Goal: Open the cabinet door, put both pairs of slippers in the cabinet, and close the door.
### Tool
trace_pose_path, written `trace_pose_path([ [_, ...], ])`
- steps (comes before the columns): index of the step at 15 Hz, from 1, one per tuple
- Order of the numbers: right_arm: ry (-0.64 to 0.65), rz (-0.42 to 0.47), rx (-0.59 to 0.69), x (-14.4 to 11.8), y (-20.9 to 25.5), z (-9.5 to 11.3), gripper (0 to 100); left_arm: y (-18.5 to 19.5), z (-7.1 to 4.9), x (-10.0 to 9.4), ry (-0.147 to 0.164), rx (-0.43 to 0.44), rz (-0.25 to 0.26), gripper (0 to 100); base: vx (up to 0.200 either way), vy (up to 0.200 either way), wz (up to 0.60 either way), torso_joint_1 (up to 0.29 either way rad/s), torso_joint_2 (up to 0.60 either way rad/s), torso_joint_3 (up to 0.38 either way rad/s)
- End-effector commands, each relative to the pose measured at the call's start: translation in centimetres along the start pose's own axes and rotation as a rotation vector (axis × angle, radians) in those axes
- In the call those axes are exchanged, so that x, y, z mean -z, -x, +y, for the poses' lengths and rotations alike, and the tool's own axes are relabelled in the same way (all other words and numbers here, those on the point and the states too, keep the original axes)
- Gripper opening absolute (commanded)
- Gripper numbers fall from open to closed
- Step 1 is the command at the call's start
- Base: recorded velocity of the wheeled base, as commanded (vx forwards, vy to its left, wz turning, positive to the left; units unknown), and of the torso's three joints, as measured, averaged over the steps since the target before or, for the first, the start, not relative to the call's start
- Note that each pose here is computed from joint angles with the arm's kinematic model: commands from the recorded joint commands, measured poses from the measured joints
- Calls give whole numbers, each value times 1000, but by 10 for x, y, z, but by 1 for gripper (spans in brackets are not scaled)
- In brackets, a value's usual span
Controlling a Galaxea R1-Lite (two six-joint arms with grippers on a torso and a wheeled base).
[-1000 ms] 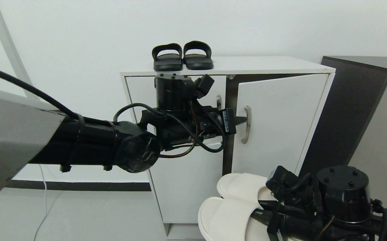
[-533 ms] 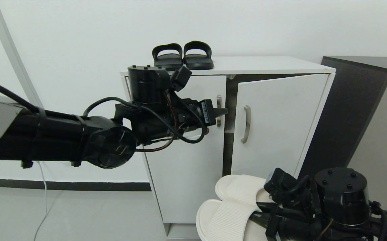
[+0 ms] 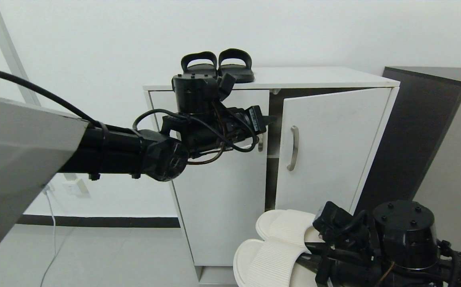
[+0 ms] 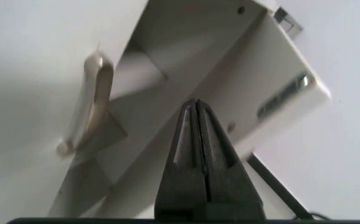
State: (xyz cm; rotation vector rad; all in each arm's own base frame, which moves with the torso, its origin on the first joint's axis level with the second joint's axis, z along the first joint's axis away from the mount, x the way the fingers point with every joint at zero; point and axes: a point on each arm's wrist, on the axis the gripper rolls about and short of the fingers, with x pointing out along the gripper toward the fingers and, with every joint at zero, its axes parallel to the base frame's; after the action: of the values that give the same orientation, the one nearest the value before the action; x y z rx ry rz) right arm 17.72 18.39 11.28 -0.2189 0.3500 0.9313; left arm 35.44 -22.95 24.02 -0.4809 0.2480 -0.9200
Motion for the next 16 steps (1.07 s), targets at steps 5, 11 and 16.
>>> trace_pose_path([
  [5,3,3,-4,1,-1,1,0,-27,10,10,1,12,2,0,0,0,0,0,0,0],
  [11,4,8,-9,2,-2,3,0,-7,-34,37,0,65,30,0,-167,0,0,0,2,4],
  [16,9,8,-15,1,-2,6,0,10,-57,49,-7,121,40,0,-200,0,0,0,0,4],
])
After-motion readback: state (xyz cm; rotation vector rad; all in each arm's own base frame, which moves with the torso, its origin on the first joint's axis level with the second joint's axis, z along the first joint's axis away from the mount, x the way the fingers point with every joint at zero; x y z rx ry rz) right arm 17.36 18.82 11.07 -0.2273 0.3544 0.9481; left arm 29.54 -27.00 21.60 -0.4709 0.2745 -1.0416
